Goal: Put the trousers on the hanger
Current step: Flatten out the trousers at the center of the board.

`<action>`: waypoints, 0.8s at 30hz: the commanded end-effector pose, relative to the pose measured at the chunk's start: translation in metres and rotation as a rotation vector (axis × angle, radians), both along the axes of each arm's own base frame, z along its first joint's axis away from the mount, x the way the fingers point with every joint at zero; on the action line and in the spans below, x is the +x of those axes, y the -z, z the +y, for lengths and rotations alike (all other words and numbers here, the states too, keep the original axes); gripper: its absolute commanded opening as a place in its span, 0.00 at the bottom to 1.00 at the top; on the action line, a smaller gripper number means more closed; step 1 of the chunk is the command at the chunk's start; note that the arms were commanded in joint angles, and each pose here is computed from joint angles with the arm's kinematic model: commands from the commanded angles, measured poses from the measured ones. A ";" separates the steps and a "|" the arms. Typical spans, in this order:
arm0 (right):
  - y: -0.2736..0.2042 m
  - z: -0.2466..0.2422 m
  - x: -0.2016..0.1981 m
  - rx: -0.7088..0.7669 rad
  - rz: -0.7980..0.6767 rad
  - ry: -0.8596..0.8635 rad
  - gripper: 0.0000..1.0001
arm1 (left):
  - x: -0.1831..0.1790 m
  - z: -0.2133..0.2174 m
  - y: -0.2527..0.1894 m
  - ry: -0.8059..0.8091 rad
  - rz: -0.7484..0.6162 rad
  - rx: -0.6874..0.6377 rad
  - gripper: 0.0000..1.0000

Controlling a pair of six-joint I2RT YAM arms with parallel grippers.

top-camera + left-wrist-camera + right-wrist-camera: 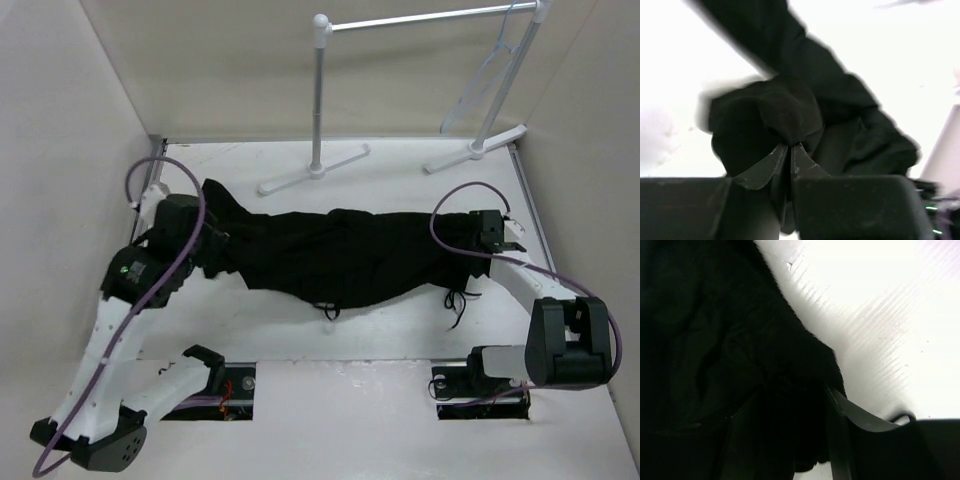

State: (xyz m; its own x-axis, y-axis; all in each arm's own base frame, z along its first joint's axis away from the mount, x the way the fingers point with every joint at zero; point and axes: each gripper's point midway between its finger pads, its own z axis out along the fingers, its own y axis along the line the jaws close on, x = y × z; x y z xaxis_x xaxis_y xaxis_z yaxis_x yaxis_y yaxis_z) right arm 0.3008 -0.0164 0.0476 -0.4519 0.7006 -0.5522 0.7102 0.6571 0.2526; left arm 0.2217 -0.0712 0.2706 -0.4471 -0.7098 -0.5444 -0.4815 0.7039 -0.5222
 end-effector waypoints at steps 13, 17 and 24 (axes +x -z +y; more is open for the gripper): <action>-0.046 -0.006 0.015 -0.023 -0.160 0.018 0.83 | 0.032 0.088 0.061 -0.300 0.259 0.219 0.47; -0.060 -0.008 -0.014 -0.044 -0.188 -0.002 0.69 | 0.020 0.100 0.094 -0.319 0.311 0.154 0.47; -0.038 -0.004 -0.060 0.003 -0.119 0.016 0.17 | -0.042 0.067 0.162 -0.154 0.491 0.161 0.61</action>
